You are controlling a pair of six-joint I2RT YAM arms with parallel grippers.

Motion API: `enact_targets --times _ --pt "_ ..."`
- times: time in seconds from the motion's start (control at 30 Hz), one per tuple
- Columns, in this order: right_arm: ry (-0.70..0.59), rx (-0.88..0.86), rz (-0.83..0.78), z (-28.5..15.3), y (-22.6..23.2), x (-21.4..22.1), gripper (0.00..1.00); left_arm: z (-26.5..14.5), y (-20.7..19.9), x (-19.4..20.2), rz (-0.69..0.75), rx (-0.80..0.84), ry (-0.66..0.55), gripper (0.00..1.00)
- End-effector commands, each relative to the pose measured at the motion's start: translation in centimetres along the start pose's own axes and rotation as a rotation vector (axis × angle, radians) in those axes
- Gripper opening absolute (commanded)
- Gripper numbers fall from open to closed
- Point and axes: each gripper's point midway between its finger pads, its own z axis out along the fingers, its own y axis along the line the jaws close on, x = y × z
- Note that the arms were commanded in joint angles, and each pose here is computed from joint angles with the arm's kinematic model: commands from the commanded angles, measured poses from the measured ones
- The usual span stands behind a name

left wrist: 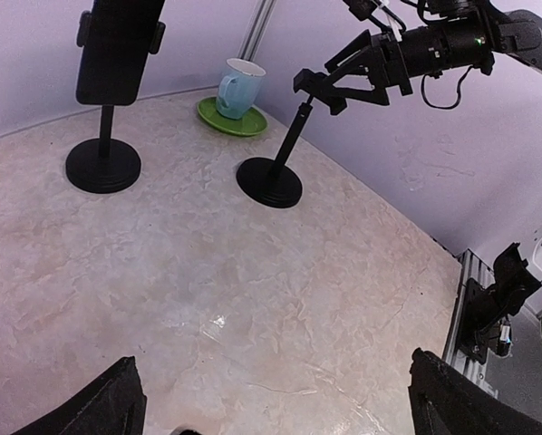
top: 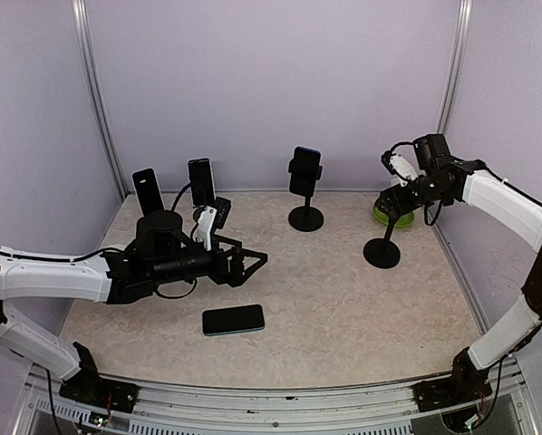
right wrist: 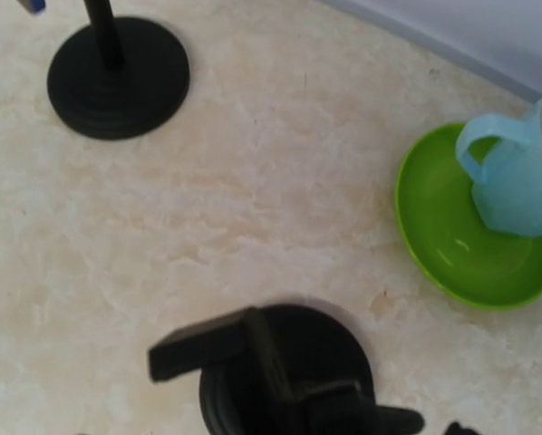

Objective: Place the phone on the phone stand
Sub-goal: Pick up the phone stand at the corner of the board.

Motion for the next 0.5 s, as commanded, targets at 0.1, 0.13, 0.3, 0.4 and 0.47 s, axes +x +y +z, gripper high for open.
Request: enact_targets --times 0.1,0.13,0.3,0.4,0.47 --pt "0.062 0.038 -0.018 1.0 -1.1 0.7 0.83 0.6 -1.1 -1.3 0.019 0.043 -0.025 0.99" --pt "0.071 0.043 -0.019 1.4 -1.2 0.9 0.83 0.7 -1.1 -1.3 0.019 0.044 -0.023 0.99" --pt "0.080 0.067 -0.019 2.4 -1.7 0.9 0.79 1.2 -1.2 -0.8 0.004 0.060 -0.014 0.99" --pt "0.064 0.077 -0.016 2.4 -1.9 0.4 0.72 1.4 -1.4 -0.5 -0.009 0.073 -0.010 0.99" --pt "0.056 0.089 -0.016 2.4 -2.2 0.1 0.69 1.4 -1.4 -0.3 -0.013 0.077 -0.007 0.99"
